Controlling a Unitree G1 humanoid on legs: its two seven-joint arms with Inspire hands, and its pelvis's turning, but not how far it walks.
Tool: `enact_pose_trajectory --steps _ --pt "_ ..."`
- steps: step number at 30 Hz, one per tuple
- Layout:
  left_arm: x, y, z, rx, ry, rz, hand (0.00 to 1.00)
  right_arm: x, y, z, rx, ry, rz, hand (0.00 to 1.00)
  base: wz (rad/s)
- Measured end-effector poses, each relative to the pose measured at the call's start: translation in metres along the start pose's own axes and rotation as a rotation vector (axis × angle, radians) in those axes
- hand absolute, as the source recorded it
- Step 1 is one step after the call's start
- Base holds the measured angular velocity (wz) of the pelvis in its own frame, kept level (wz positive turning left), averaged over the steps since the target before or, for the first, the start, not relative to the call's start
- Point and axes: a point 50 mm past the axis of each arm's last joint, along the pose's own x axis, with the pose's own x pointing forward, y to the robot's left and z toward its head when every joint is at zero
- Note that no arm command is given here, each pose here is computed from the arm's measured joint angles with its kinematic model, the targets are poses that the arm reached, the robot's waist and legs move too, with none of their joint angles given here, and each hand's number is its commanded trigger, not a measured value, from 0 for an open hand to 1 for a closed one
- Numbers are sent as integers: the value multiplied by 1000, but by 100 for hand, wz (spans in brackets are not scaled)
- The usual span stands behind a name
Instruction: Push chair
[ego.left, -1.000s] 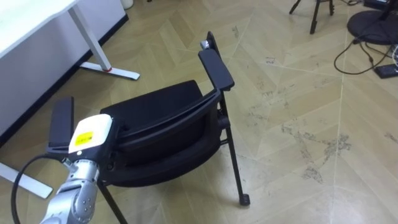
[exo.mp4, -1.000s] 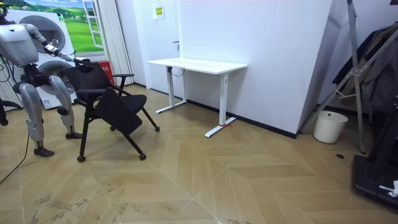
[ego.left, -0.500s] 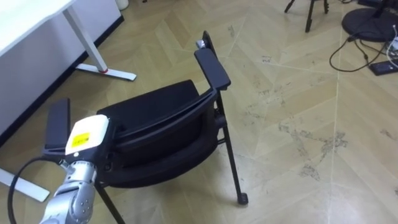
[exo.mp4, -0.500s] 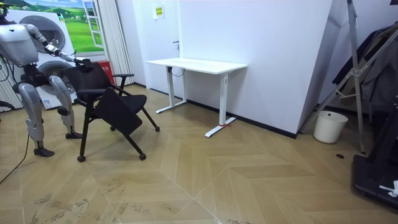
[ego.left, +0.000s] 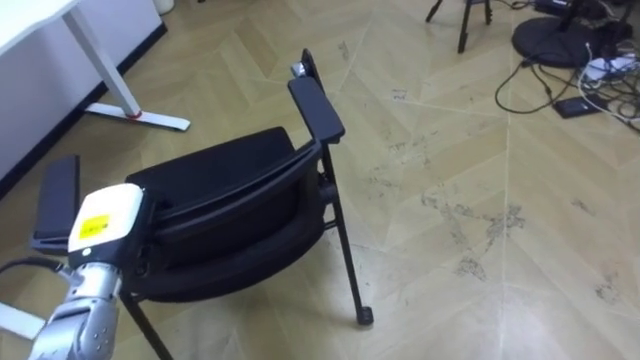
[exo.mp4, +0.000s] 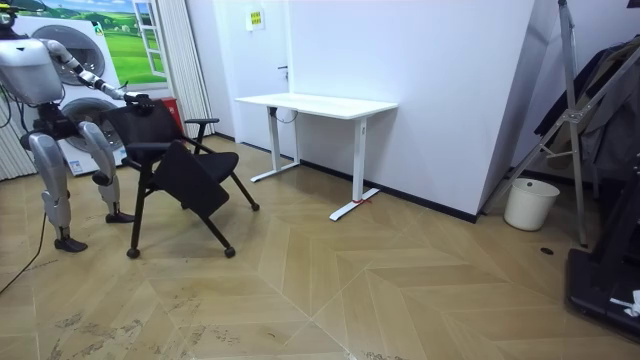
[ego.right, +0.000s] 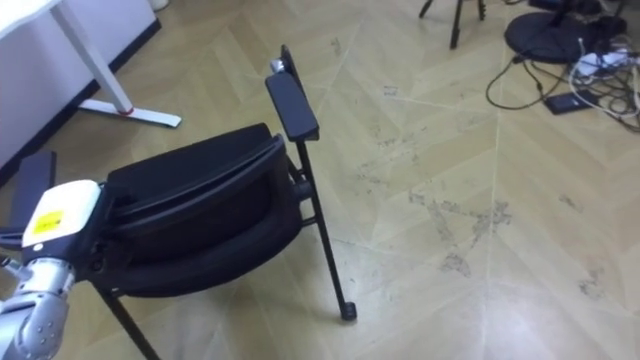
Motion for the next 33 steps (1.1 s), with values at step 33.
enact_pose_trajectory --steps 33 --pt "20 11 33 12 -146 27 100 -193 192 183 -121 -1298 789 0 -2"
